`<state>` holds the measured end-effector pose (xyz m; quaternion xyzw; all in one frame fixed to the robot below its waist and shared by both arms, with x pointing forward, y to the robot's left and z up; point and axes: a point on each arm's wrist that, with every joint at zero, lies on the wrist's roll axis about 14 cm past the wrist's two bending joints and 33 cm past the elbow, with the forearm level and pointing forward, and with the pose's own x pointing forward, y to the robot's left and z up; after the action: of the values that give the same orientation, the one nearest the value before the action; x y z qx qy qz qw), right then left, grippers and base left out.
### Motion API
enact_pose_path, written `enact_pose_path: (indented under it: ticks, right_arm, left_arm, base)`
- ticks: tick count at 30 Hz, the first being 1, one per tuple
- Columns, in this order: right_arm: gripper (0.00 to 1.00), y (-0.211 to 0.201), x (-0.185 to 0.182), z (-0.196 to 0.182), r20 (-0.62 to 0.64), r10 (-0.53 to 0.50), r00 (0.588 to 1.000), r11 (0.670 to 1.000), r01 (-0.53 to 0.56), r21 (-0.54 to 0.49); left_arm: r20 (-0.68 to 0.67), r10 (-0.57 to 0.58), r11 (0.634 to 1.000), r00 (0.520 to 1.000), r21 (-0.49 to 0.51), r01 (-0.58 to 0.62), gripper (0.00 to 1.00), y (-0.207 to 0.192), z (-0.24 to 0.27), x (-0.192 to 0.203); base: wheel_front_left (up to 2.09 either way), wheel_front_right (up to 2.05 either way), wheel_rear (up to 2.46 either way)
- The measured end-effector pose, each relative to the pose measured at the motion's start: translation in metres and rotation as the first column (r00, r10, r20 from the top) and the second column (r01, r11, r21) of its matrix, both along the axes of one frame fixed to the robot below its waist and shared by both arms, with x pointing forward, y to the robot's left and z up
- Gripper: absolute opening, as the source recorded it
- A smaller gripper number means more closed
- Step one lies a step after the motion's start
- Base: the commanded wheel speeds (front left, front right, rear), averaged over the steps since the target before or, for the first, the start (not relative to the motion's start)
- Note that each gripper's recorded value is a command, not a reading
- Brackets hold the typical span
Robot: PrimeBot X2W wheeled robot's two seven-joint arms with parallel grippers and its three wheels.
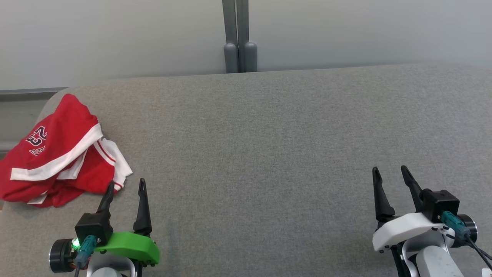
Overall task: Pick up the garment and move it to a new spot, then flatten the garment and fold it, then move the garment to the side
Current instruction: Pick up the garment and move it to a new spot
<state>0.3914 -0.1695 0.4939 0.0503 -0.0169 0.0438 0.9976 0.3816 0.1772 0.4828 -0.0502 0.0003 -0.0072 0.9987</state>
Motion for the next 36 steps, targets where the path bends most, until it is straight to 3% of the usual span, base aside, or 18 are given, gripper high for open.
enact_pose_path:
  ticks: [17, 26, 36]
  right_arm:
    - [1.00, 0.075, 0.021, -0.006, -0.015, 0.208, 0.978, 0.978, -0.208, 0.012]
    - [1.00, 0.153, 0.026, -0.013, -0.029, 0.411, 0.911, 0.912, -0.411, 0.020]
    - [1.00, 0.207, 0.025, -0.017, -0.037, 0.541, 0.840, 0.841, -0.540, 0.032]
  left_arm:
    - [-0.023, 0.186, 0.983, 0.982, 0.004, -0.186, 1.00, 0.059, -0.007, -0.033]
    - [-0.039, 0.386, 0.922, 0.922, 0.014, -0.386, 1.00, 0.118, -0.010, -0.082]
    - [-0.064, 0.532, 0.846, 0.844, 0.019, -0.532, 1.00, 0.155, -0.017, -0.131]
  base:
    - [0.00, 0.00, 0.00]
    - [0.00, 0.00, 0.00]
    - [0.00, 0.00, 0.00]
